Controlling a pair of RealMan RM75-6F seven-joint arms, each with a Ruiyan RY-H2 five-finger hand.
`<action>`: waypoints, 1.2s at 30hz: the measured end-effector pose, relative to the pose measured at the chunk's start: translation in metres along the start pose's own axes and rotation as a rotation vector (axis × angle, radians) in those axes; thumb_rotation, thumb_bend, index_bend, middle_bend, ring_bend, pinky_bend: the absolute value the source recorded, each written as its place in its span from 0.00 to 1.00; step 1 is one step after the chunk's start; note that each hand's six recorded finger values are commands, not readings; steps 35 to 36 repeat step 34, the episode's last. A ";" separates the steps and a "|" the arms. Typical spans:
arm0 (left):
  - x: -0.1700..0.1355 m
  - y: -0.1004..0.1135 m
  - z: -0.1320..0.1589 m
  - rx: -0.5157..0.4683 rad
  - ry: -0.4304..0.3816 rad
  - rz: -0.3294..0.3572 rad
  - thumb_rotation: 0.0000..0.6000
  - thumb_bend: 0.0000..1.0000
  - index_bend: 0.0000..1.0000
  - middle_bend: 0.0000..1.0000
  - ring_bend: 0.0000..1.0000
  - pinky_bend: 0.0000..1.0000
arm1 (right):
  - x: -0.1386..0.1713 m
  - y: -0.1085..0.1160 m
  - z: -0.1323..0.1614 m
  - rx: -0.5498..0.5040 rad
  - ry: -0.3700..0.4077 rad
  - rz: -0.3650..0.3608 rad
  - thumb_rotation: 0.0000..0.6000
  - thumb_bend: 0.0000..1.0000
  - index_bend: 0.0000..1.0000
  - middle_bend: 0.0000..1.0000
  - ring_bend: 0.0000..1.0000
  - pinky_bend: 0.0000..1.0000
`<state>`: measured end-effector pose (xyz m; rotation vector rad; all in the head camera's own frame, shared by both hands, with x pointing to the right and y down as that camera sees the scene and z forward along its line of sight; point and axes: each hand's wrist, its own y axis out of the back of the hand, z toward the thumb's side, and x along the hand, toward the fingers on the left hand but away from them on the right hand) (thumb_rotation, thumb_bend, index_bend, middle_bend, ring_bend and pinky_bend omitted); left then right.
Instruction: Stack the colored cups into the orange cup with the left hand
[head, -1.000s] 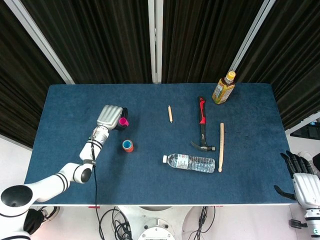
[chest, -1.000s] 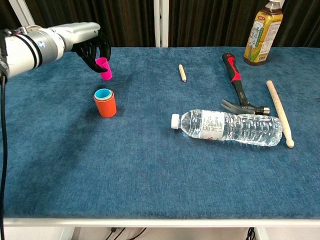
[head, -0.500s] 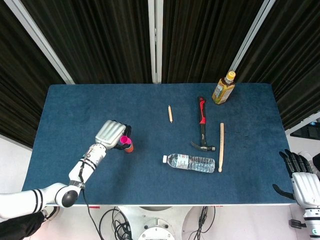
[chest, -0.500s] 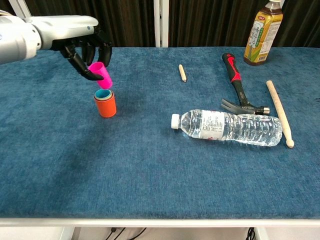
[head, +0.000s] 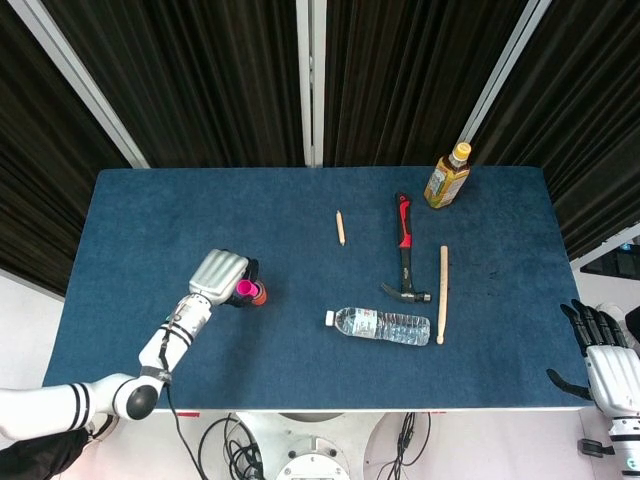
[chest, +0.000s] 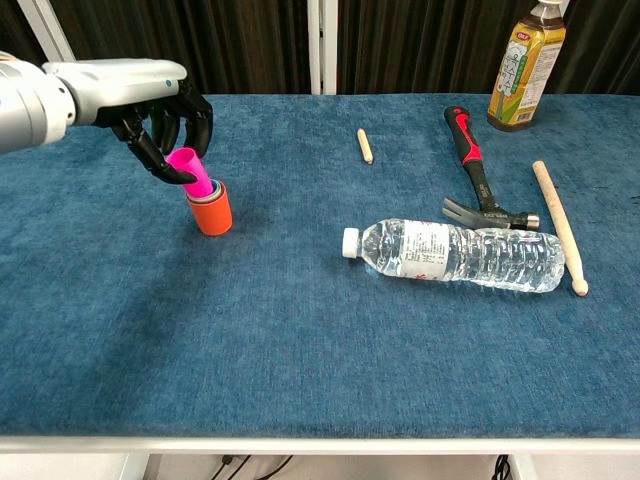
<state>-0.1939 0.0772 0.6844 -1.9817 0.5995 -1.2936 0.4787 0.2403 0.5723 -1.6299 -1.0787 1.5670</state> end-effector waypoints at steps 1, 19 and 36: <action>0.001 -0.001 0.000 -0.003 -0.002 0.001 1.00 0.26 0.54 0.53 0.52 0.46 | 0.000 0.000 0.000 0.000 0.000 -0.001 1.00 0.12 0.00 0.00 0.00 0.00; -0.013 0.013 -0.008 -0.018 -0.006 0.066 1.00 0.15 0.14 0.15 0.09 0.14 | 0.000 0.001 0.002 0.007 0.007 -0.001 1.00 0.12 0.00 0.00 0.00 0.00; -0.211 0.005 -0.123 -0.023 0.421 0.389 1.00 0.15 0.14 0.14 0.05 0.08 | -0.008 0.000 0.013 0.020 0.029 -0.034 1.00 0.12 0.00 0.00 0.00 0.00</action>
